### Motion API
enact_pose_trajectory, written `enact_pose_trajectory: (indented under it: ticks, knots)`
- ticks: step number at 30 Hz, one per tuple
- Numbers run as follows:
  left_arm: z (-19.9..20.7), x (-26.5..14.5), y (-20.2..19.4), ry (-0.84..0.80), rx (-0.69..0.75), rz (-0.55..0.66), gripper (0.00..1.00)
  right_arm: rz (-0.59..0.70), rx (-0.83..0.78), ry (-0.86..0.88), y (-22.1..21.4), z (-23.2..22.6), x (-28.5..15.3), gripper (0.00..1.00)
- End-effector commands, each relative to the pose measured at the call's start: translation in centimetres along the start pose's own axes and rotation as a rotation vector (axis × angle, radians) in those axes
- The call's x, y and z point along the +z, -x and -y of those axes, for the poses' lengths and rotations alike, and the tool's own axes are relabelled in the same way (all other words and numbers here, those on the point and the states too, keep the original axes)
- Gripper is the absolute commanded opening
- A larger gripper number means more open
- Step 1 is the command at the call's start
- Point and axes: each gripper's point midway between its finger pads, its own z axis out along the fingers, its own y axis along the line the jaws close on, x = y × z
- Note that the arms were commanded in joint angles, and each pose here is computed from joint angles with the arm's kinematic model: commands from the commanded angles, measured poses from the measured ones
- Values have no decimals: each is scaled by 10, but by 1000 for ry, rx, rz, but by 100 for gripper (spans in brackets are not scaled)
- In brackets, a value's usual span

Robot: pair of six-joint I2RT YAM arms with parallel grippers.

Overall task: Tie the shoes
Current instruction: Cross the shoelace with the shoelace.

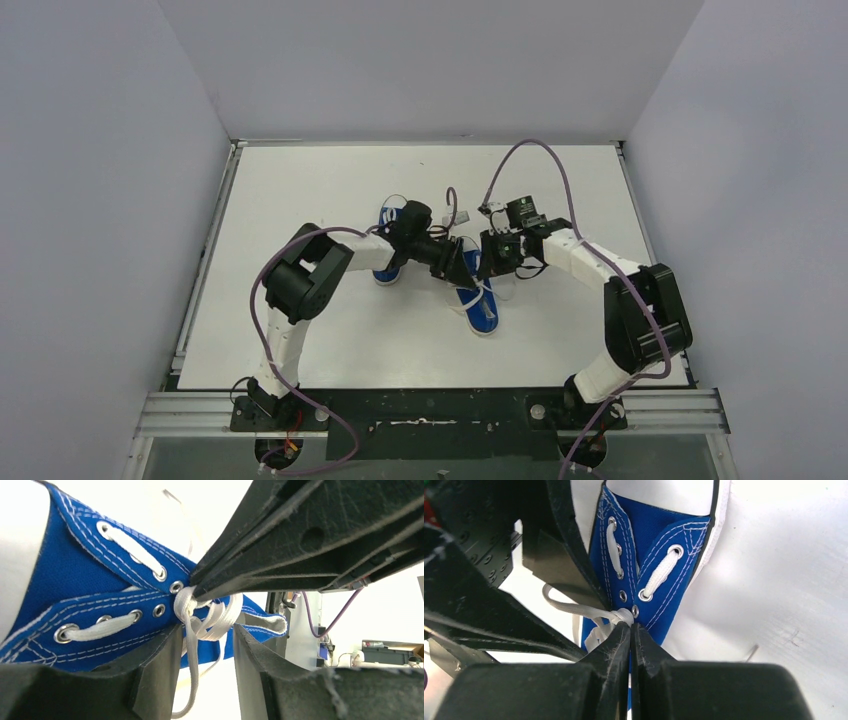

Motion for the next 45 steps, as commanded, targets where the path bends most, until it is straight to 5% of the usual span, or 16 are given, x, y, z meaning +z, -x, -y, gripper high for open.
enact_pose_trajectory:
  ticks: [1, 15, 20, 27, 39, 45]
  knots:
    - [17, -4, 31, -18, 93, 36, 40, 120, -60, 45, 29, -18, -23, 0]
    - [9, -18, 22, 40, 156, 24, 49, 166, -44, 87, 29, -20, -27, 0]
    - [6, -16, 28, 18, 159, 66, 63, 160, -49, 117, 29, -23, -27, 0]
    - [5, -6, 40, -29, 141, 111, 57, 153, -56, 136, 26, -27, -29, 0]
    - [4, -9, 47, -53, 115, 114, 6, 141, -108, 171, 27, -33, -38, 0]
    - [14, -12, 47, -86, 82, 123, 0, 127, -354, 55, 17, -14, -56, 38]
